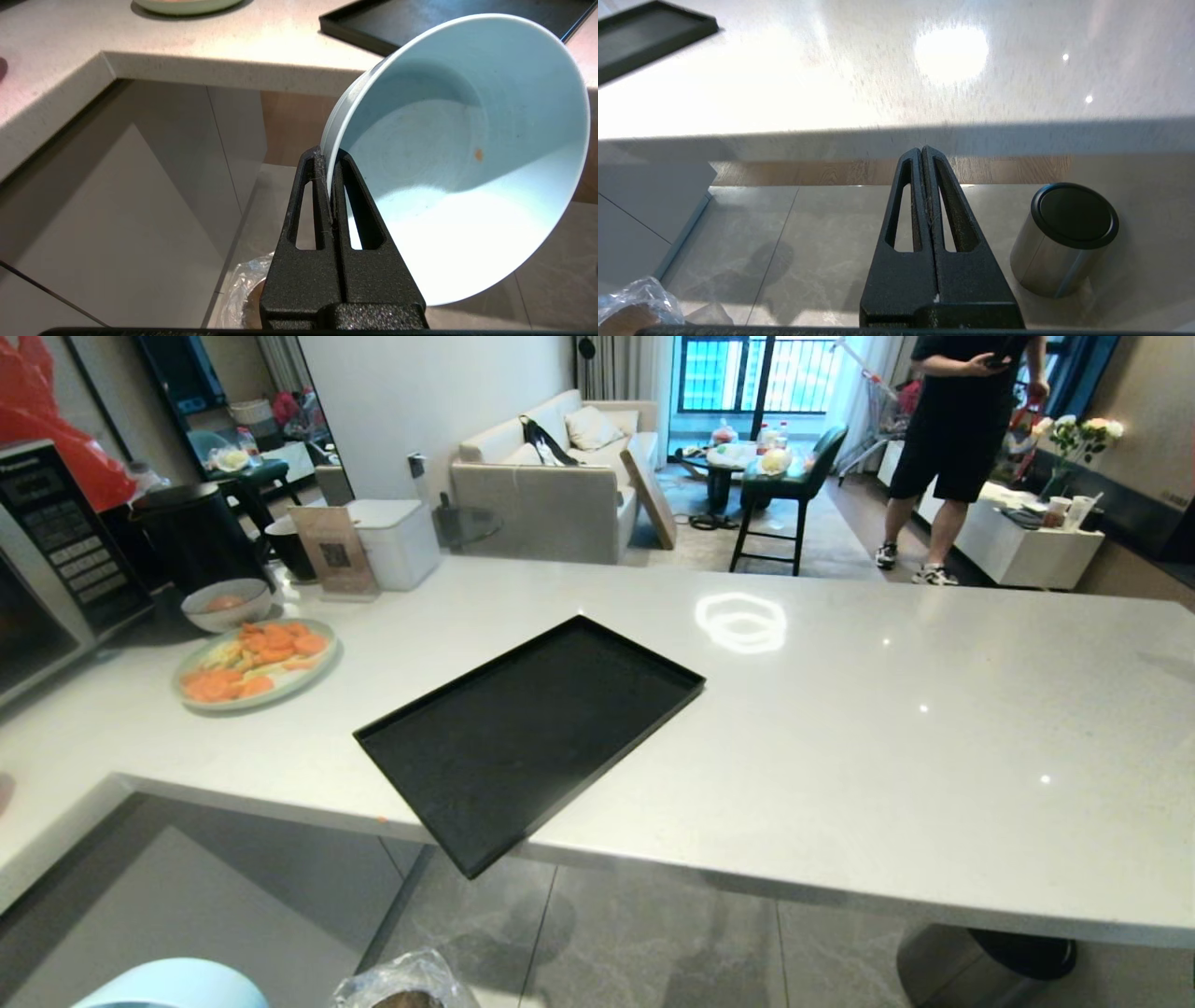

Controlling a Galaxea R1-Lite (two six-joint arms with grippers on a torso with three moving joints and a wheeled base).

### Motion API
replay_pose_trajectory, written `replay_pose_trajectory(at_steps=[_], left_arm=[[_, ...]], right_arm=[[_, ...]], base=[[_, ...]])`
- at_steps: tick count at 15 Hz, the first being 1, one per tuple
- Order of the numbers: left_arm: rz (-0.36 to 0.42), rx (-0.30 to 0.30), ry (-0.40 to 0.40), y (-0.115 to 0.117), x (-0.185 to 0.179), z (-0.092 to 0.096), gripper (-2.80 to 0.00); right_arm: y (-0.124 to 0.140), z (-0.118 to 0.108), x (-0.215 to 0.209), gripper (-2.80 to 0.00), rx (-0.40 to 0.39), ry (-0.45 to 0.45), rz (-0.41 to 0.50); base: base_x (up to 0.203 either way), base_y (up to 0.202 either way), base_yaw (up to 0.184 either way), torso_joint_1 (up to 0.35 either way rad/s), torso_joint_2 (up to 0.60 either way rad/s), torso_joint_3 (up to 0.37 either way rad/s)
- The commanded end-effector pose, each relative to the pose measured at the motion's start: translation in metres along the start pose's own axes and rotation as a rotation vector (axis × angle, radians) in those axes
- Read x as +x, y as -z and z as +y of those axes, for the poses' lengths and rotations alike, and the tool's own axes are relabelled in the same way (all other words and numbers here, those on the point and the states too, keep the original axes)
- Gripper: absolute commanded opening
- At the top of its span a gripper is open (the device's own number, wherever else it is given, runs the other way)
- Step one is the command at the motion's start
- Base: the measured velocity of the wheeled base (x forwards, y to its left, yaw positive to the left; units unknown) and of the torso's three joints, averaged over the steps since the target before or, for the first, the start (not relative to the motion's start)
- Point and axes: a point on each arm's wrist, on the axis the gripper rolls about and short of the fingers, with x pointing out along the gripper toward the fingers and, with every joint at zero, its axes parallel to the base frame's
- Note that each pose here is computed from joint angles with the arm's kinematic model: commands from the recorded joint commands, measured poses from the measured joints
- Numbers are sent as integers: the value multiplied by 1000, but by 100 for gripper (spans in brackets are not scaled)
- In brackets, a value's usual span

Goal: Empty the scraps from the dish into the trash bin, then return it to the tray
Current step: Put the bowl back to the table

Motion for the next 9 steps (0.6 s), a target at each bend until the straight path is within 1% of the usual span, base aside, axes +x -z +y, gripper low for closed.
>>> replay_pose_trajectory(at_steps=[1, 6, 7, 9], left_arm=[[0, 0, -1, 0, 0, 0, -280], [1, 0, -1, 0, 0, 0, -280], [0, 0, -1, 0, 0, 0, -280], [0, 0, -1, 0, 0, 0, -280]], right_arm=[[0, 0, 0, -280, 0, 0, -1], [0, 0, 0, -280, 0, 0, -1], [0, 0, 0, -280, 1, 1, -1], [0, 0, 0, -280, 0, 0, -1]], base=[[0, 0, 0, 199, -571, -371], [0, 0, 0, 222, -588, -370], [0, 0, 0, 170, -448, -258], [0, 0, 0, 39, -98, -58]])
